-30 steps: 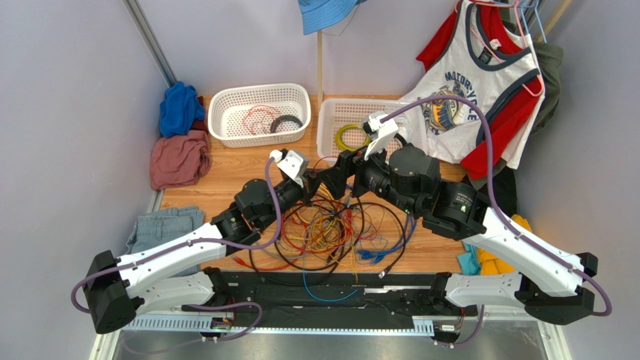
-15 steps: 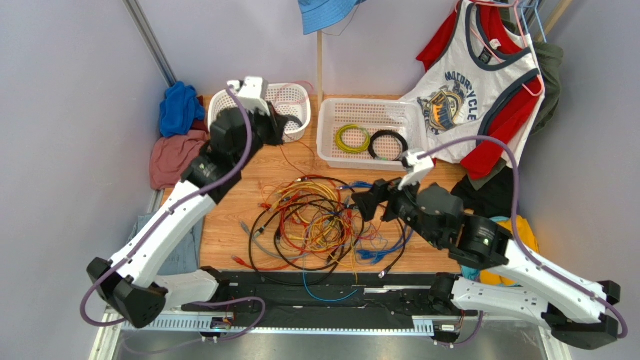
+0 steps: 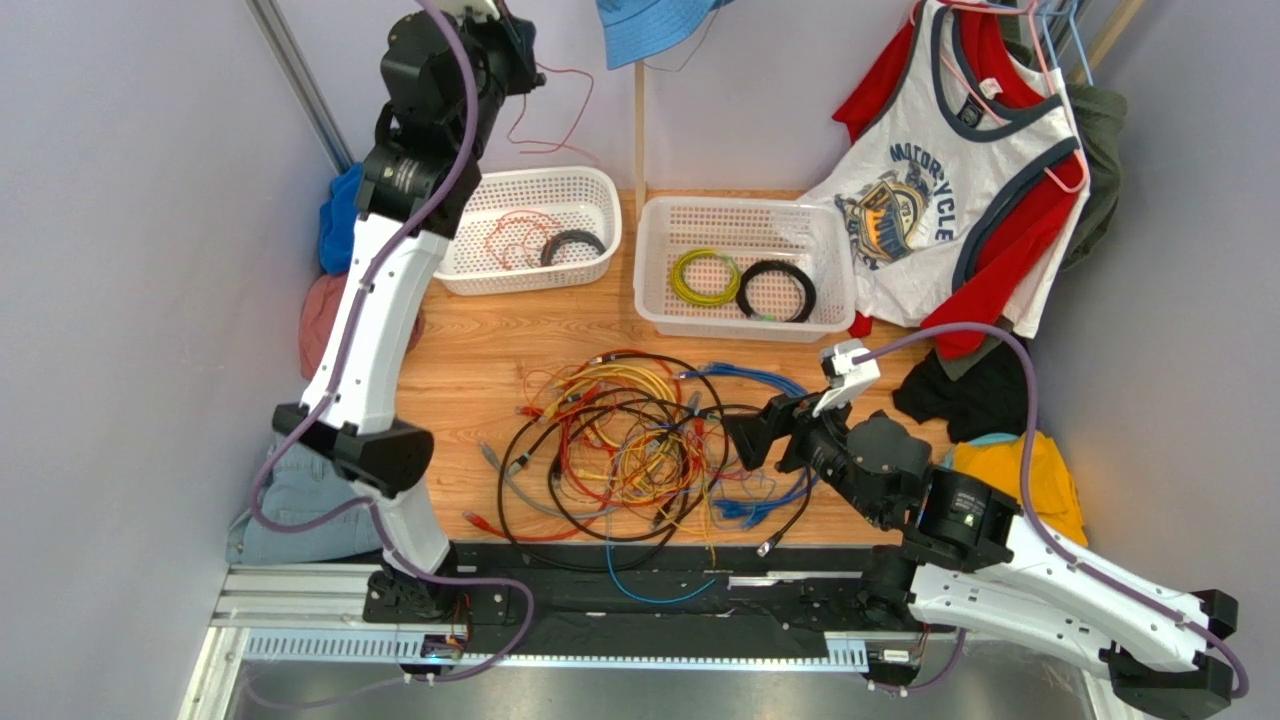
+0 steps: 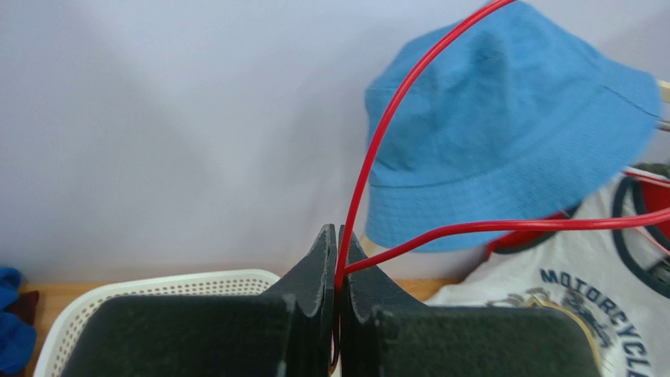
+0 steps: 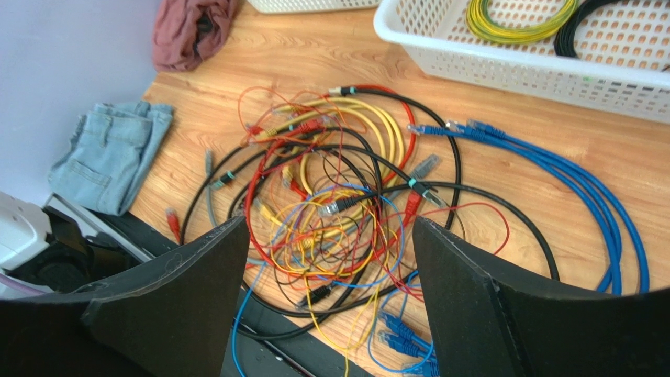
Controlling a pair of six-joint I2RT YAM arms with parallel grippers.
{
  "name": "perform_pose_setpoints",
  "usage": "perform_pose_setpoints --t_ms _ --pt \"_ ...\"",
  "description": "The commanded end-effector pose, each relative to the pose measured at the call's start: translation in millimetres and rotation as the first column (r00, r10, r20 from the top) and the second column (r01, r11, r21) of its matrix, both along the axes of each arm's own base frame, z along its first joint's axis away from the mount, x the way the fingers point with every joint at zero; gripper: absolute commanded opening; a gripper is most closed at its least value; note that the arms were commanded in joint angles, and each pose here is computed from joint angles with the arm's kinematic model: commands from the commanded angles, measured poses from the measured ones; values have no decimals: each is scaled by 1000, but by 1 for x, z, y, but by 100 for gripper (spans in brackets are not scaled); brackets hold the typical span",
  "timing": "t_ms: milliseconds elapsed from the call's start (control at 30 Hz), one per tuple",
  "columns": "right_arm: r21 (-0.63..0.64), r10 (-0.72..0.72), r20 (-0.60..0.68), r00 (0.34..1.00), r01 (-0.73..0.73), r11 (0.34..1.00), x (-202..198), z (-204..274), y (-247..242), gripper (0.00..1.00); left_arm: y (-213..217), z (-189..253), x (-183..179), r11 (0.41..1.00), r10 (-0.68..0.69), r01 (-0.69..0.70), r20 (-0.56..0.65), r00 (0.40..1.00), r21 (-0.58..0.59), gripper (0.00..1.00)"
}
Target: Untangle the cables
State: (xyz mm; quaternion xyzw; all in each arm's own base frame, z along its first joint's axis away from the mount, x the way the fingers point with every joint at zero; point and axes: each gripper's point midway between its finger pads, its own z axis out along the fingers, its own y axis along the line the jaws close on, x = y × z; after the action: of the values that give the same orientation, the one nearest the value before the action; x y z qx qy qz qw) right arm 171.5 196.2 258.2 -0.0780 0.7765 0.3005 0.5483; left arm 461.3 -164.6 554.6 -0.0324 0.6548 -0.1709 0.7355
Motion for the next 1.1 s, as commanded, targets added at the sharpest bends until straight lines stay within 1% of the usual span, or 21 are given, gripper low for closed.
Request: perform_pose_setpoints --t_ms 0,33,67,167,333,433,600,633,667,700,733,767,800,867,900,933,967,1000,1033,1067 --pt "36 19 1 1000 -19 999 0 -3 9 80 26 -41 57 992 112 -108 -76 991 63 0" --pt "19 20 11 1000 -20 1000 1 -6 9 79 38 -49 67 988 147 -141 -86 985 64 0" --pt "2 20 10 1000 -20 1000 2 -13 9 79 41 -68 83 986 162 -156 -119 980 62 0" --pt "-32 0 6 1000 1 999 6 -25 7 78 57 -104 114 980 197 -192 -161 967 46 0" --pt "-24 27 -27 999 -28 999 5 -39 21 78 87 -160 152 960 281 -276 -220 934 51 0" --pt "-35 42 -54 998 -44 998 5 -51 30 78 100 -184 169 951 307 -304 -244 920 53 0" --pt "-96 33 -77 996 -40 995 11 -63 37 77 105 -216 179 950 313 -300 -292 904 88 0" --pt "-96 30 -76 997 -37 995 12 -63 37 77 104 -216 178 952 307 -294 -296 905 87 5" --pt "-102 28 -80 996 -36 994 12 -64 38 77 104 -226 177 952 306 -292 -315 899 93 20" --pt "-98 28 -82 996 -36 995 12 -64 38 77 106 -226 175 949 314 -301 -315 896 90 37" --pt "-95 28 -82 996 -36 995 12 -63 38 77 108 -227 168 946 322 -313 -322 890 80 62" --pt "-87 25 -82 996 -33 996 11 -62 37 77 110 -222 166 943 330 -326 -312 891 69 73" --pt "-82 24 -89 996 -32 996 10 -62 37 77 112 -217 162 939 339 -337 -307 889 60 99" --pt "-64 17 -89 996 -23 998 9 -58 34 77 113 -199 148 939 338 -343 -296 894 36 99" --pt "-62 13 -93 996 -19 998 9 -58 32 77 109 -179 137 943 323 -331 -274 906 19 99" --pt "-55 4 -97 995 -10 998 9 -58 30 77 107 -175 130 947 313 -321 -277 908 18 99" --pt "-44 1 -94 996 -5 999 8 -56 28 77 104 -173 120 949 307 -313 -292 906 27 99" --pt "-41 -10 -89 996 7 999 9 -55 25 77 93 -153 101 956 287 -294 -275 918 16 99" --pt "-42 -19 -85 996 15 999 9 -56 23 78 87 -163 90 960 274 -276 -309 911 38 99" --pt "-43 -49 -74 996 46 998 12 -58 17 78 79 -164 78 966 256 -253 -318 913 50 99"
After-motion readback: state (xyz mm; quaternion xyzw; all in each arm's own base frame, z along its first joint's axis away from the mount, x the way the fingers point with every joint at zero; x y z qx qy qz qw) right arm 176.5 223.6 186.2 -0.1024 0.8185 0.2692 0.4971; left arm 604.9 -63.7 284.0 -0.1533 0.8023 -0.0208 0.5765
